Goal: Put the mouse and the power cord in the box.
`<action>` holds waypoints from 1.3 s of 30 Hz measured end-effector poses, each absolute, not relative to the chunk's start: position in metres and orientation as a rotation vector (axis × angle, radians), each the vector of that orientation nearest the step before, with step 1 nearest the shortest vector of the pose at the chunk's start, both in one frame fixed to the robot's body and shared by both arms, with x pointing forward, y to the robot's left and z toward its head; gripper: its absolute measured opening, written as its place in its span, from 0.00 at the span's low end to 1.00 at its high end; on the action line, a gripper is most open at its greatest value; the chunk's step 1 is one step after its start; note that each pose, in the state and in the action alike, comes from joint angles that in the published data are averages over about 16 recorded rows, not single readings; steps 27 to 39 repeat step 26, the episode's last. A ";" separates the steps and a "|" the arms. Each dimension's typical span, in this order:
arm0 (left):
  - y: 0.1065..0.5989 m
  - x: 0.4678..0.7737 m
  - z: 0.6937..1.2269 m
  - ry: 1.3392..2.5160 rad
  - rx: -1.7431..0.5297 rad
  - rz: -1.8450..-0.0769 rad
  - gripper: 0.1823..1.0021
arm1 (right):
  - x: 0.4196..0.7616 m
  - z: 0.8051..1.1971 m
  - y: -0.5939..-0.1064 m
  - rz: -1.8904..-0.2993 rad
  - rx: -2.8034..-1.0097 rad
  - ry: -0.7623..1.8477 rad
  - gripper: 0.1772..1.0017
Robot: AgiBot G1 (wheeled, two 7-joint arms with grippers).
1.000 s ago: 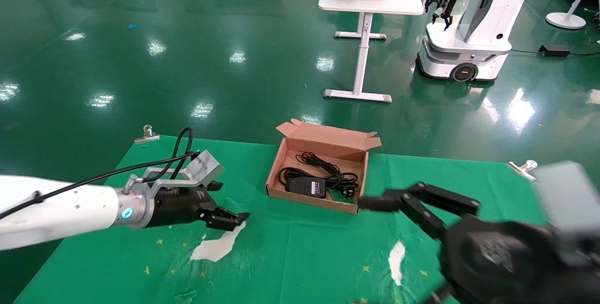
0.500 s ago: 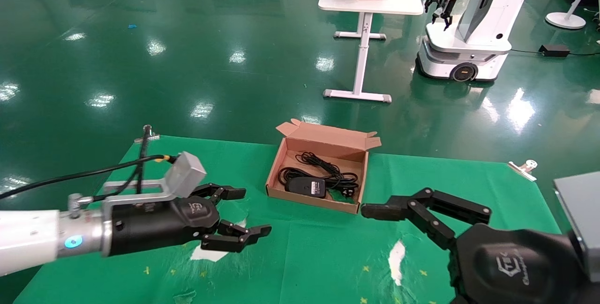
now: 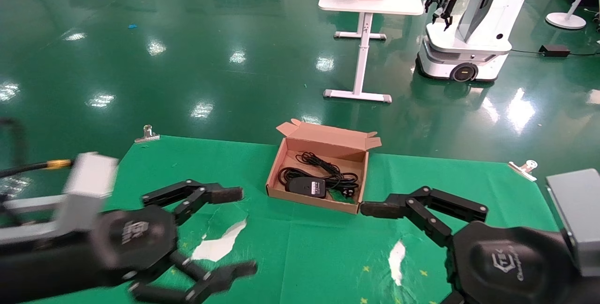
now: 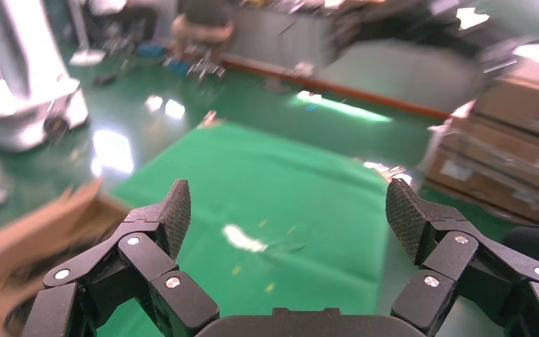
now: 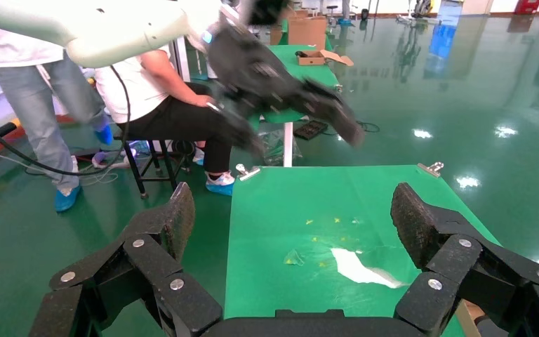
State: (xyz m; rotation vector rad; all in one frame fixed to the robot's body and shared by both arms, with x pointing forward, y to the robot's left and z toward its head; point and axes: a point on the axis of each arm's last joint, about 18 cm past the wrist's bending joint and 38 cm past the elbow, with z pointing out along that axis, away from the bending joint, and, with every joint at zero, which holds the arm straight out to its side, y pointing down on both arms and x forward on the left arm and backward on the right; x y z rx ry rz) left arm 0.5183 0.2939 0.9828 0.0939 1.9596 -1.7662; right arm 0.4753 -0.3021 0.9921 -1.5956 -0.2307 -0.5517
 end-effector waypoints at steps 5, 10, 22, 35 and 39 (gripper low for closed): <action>0.299 0.485 0.990 1.933 0.236 -1.796 1.00 | 0.475 0.992 -0.302 -0.552 -1.596 -0.231 1.00; 0.301 0.466 0.994 1.919 0.315 -1.806 1.00 | 0.475 0.992 -0.302 -0.552 -1.596 -0.231 1.00; 0.301 0.466 0.994 1.919 0.314 -1.806 1.00 | 0.475 0.992 -0.302 -0.551 -1.596 -0.231 1.00; 0.301 0.468 0.993 1.920 0.307 -1.805 1.00 | 0.475 0.992 -0.302 -0.551 -1.596 -0.231 1.00; 0.301 0.468 0.993 1.920 0.307 -1.805 1.00 | 0.475 0.992 -0.302 -0.551 -1.596 -0.231 1.00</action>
